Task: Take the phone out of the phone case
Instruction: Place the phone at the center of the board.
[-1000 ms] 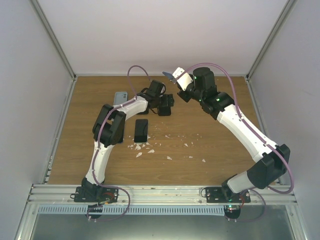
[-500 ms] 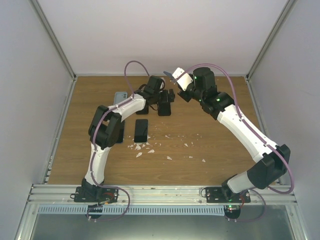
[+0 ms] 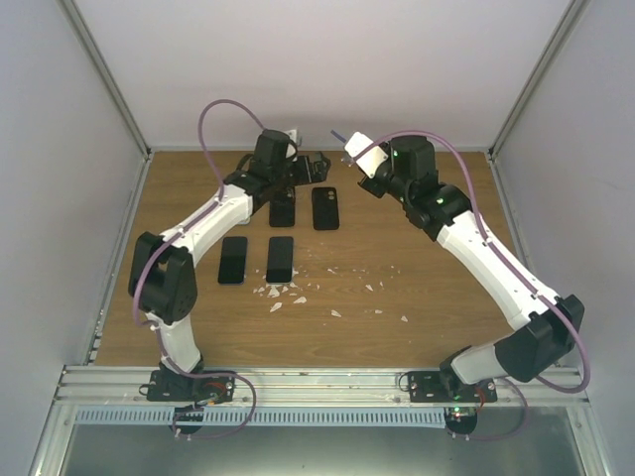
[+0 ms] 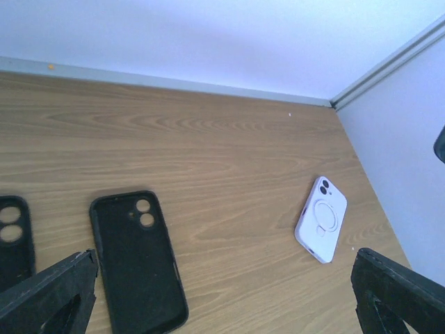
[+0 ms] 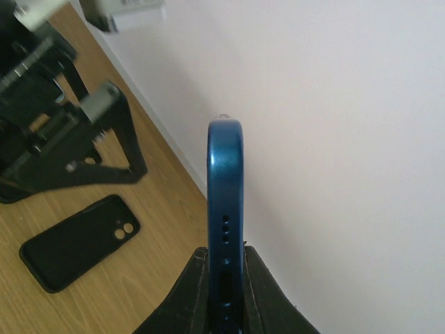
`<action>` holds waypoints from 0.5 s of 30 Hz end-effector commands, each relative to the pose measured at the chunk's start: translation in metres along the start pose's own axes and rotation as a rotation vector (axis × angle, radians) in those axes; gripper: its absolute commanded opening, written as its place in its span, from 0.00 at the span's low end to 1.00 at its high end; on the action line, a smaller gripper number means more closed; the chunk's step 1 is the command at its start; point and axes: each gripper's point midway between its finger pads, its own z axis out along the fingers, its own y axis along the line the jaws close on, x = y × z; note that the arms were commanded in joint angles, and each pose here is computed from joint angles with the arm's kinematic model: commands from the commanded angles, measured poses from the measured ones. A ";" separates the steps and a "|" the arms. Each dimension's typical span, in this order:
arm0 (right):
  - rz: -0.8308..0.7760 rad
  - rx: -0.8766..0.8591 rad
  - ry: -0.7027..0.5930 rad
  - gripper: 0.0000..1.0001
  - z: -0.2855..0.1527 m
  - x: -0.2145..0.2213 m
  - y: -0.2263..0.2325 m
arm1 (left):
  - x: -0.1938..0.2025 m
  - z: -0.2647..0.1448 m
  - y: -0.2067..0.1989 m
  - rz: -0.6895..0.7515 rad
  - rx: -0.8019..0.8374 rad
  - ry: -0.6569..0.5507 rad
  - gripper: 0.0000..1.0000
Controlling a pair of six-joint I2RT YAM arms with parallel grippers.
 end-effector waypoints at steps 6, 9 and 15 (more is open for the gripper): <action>-0.147 0.126 -0.099 0.00 -0.019 -0.030 -0.026 | -0.040 -0.069 -0.007 0.014 0.153 -0.109 0.99; -0.220 0.152 -0.090 0.01 -0.018 -0.024 -0.024 | -0.046 -0.088 0.000 -0.021 0.217 -0.116 0.99; -0.378 0.269 -0.136 0.01 -0.037 -0.027 -0.025 | -0.054 -0.126 0.009 -0.107 0.389 -0.106 0.99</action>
